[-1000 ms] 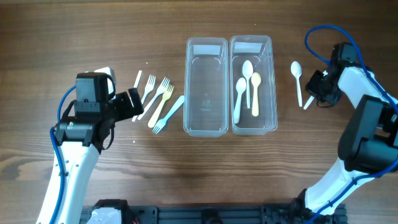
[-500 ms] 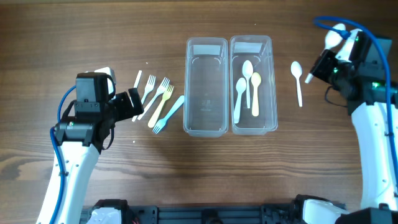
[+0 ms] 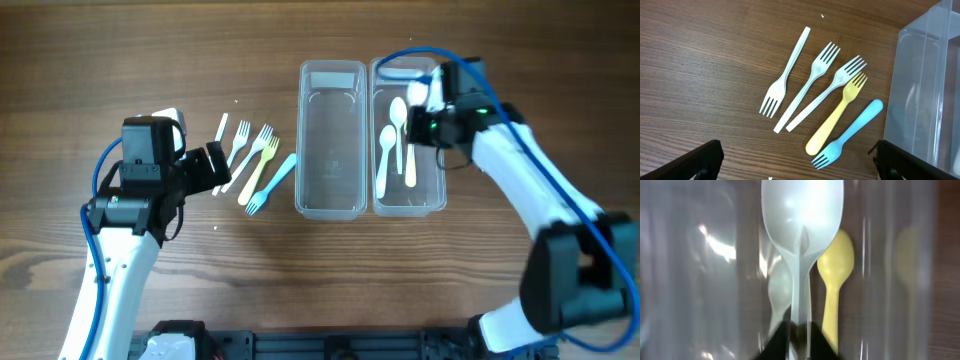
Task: Pack container
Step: 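Drop the white spoon into the right container and withdraw right gripper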
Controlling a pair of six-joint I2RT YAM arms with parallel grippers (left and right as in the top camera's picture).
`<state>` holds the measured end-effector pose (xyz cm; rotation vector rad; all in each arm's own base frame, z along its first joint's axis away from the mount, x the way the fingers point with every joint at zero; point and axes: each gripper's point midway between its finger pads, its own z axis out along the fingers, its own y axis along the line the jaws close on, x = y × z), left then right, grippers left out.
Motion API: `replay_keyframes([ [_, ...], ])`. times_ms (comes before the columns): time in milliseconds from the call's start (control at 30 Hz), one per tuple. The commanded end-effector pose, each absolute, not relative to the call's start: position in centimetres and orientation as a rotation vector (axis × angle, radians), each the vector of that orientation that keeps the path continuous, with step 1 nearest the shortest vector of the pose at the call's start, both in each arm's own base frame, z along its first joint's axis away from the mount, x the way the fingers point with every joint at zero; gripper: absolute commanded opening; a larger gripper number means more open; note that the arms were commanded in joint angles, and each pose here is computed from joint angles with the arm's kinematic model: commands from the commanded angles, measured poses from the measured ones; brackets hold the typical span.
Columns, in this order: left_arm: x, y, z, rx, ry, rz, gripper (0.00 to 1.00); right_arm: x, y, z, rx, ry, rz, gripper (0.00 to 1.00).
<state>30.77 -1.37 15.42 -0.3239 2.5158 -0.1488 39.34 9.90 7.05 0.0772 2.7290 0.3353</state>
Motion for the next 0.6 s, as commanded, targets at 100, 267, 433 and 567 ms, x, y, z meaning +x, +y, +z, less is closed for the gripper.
replay_keyframes([
  [100, 31.1, -1.0, 16.1, -0.312, 2.499, -0.13, 1.0, 41.1, 10.2, 13.3, 0.002, 2.547, 0.338, 0.61],
  [267, 31.1, -1.0, 16.1, -0.312, 2.499, -0.13, 1.0, 41.8, 7.3, 21.8, 0.068, 2.306, 0.309, 0.76],
  [433, 31.1, -1.0, 16.1, -0.312, 2.499, -0.13, 1.0, 40.8, 0.8, 27.7, 0.23, 2.126, 0.199, 0.82],
  [567, 31.1, -1.0, 16.1, -0.313, 2.499, -0.131, 1.0, 39.5, -4.7, 28.8, 0.38, 2.08, 0.122, 0.92],
])
